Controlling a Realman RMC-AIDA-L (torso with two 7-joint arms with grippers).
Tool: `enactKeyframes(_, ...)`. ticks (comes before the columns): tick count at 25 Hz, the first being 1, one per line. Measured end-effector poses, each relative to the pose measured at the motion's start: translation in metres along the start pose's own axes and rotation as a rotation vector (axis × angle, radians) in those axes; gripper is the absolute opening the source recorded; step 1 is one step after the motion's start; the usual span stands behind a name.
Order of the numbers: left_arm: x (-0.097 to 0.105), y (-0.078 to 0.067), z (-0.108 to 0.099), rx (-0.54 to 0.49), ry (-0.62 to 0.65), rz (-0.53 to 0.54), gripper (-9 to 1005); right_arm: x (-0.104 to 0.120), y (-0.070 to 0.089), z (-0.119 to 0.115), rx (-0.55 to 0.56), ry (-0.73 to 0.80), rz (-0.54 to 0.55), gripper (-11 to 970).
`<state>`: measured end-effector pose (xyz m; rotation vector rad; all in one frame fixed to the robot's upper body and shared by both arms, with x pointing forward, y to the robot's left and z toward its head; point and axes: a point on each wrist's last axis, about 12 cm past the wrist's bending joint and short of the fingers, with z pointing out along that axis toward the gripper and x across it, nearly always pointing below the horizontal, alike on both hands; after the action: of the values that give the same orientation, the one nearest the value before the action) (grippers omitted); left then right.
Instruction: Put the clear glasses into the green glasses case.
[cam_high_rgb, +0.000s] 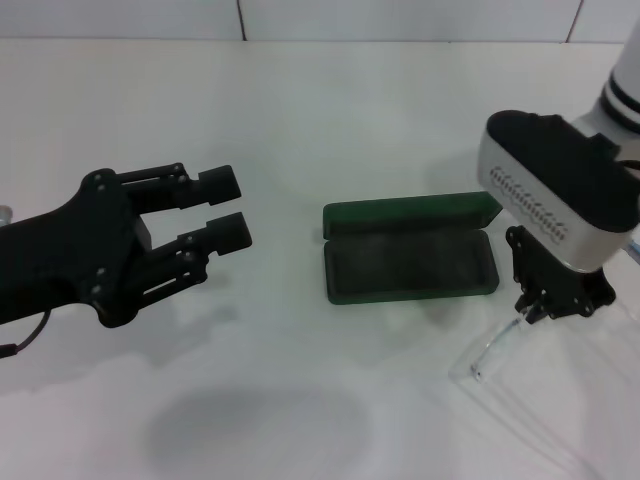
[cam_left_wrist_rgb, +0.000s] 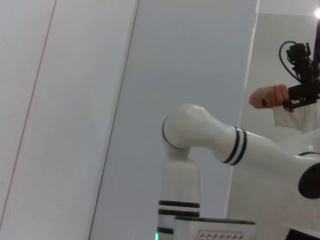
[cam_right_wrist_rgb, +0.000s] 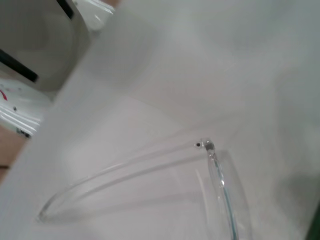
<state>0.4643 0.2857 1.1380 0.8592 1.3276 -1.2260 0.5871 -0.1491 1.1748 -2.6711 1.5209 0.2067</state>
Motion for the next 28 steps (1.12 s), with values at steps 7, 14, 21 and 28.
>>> enactKeyframes(7,-0.002,0.000,0.000,0.002,-0.021,0.003,416,-0.002,0.027,-0.031,0.032,-0.086,0.007,64)
enactKeyframes(14,-0.008,-0.003,0.002,0.031,-0.078,0.010,415,0.029,0.063,-0.085,0.262,-0.306,0.113,53)
enactKeyframes(21,-0.027,-0.011,0.013,0.150,-0.174,0.062,359,0.059,0.100,-0.099,0.537,-0.544,0.167,54)
enactKeyframes(28,-0.042,-0.008,0.038,0.263,-0.156,0.042,230,0.073,0.106,-0.076,0.657,-0.848,0.235,54)
